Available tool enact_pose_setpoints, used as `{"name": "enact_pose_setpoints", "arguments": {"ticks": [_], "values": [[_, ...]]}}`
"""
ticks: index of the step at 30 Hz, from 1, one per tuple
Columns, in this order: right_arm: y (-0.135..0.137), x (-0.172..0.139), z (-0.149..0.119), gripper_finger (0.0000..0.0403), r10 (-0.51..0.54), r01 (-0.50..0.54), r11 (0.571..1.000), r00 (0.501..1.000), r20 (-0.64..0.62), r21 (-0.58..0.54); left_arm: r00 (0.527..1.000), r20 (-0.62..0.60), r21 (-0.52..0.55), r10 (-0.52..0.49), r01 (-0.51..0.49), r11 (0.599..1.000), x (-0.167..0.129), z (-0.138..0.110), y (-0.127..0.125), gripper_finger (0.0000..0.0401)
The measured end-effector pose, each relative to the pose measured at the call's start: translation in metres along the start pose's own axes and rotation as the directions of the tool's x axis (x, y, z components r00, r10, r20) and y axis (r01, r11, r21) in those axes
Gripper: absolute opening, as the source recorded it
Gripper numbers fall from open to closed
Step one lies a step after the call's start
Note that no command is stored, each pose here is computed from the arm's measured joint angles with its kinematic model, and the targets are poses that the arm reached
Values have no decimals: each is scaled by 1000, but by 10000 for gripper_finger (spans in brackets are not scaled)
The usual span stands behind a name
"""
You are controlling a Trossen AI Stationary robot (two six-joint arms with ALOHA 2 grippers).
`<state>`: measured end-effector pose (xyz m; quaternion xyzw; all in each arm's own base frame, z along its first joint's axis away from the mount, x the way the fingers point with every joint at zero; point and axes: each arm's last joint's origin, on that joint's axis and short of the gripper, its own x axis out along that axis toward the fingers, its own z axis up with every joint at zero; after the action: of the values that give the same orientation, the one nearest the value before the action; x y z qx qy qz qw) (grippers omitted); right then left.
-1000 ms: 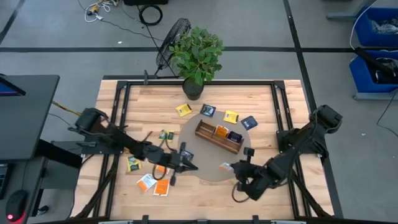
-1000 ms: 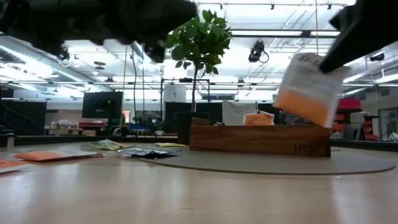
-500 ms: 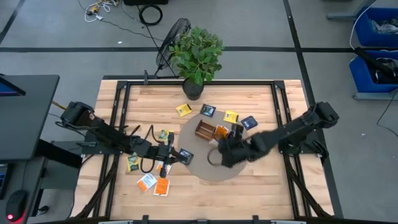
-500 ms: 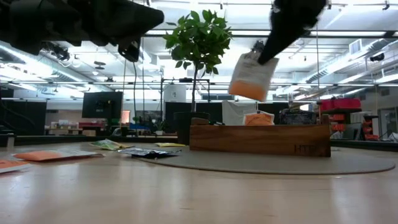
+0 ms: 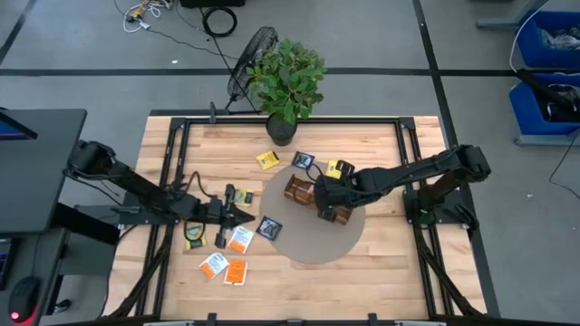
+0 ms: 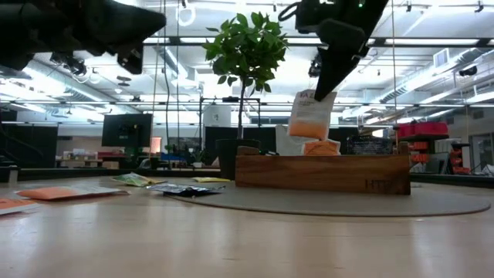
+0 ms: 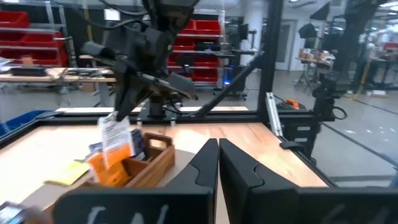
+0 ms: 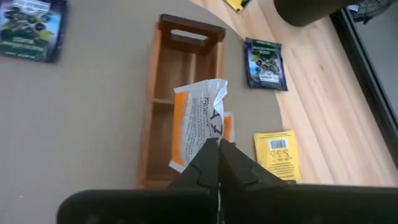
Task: Pick & Place Tea
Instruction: Put the orange tea bag into the middle section of the wooden organizer
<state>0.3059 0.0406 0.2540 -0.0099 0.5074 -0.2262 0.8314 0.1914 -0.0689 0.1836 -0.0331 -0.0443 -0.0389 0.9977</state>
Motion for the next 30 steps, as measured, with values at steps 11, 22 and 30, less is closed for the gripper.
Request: {"name": "enact_pose_setpoints", "arguments": {"ticks": [11,22,30], "values": [[-12,23,-9,0,2,1,999,996,-85,39,1000,-17,-5,8,-8,1000,-7,-5,2,18],[-14,38,-19,0,13,-7,998,995,-94,65,1000,-13,-10,8,-8,1000,-7,-4,2,18],[-16,48,-24,1,49,-42,997,994,-99,71,1000,-20,-23,8,-8,1000,-7,-5,2,18]]}}
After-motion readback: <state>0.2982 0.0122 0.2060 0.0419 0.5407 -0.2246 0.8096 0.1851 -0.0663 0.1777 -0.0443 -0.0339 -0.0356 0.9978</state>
